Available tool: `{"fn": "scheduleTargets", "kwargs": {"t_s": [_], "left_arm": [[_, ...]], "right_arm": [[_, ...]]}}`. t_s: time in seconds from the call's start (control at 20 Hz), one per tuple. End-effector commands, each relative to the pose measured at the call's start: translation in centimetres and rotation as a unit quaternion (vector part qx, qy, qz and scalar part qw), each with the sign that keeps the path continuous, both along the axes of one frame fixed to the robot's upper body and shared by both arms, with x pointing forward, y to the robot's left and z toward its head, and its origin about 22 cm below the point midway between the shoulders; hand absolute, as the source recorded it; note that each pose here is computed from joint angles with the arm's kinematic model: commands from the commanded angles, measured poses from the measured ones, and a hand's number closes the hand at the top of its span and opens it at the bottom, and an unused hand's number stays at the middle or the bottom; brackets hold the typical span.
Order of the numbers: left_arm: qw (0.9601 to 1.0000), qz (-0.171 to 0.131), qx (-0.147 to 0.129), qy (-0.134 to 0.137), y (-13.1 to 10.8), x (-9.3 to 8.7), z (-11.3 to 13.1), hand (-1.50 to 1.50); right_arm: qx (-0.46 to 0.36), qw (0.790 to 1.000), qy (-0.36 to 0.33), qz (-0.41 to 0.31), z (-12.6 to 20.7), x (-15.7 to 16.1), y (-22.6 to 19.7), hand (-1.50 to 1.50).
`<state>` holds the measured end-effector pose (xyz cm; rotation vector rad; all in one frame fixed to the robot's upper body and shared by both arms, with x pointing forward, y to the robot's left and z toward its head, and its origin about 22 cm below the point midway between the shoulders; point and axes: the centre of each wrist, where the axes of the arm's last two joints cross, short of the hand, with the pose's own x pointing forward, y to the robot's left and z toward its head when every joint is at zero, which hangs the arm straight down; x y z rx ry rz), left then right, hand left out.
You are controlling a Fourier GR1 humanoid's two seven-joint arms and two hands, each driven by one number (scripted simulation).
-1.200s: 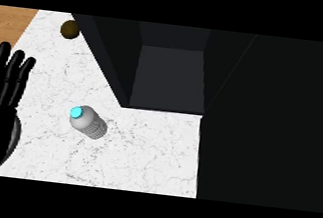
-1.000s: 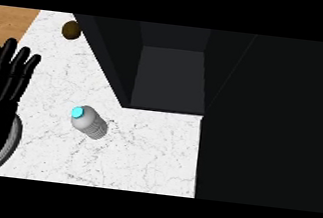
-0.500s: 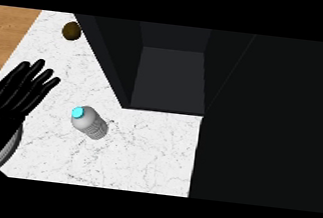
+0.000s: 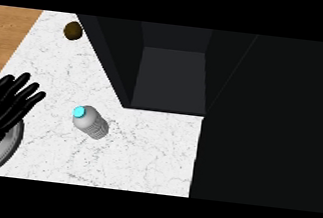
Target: Pick up the bottled water, place it into the cabinet and close the cabinet
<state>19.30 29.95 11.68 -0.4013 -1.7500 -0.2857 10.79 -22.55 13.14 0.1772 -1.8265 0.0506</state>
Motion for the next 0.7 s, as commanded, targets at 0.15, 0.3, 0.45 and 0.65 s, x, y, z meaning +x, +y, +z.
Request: {"fn": "scheduleTargets", "kwargs": {"t_s": [0.15, 0.3, 0.45, 0.65], "left_arm": [[0.9995, 0.022, 0.018, 0.014, 2.7, 0.3, -2.0, -1.50], [0.9988, 0.045, 0.013, 0.012, 1.7, 0.7, -3.2, -1.50], [0.9984, 0.050, 0.022, 0.015, 0.0, 1.9, -5.0, -1.50], [0.9953, 0.086, 0.036, 0.025, 1.6, 1.8, -7.8, -1.50]], "right_arm": [[0.002, 1.000, -0.008, -0.007, 1.3, -2.0, 0.9, -1.50], [-0.003, 1.000, -0.013, 0.004, 2.8, -4.4, -0.5, -1.50], [0.002, 1.000, -0.009, -0.004, 1.5, -4.0, -0.4, -1.50], [-0.013, 1.000, -0.015, -0.003, 0.8, -4.3, -1.5, -1.50]]}}
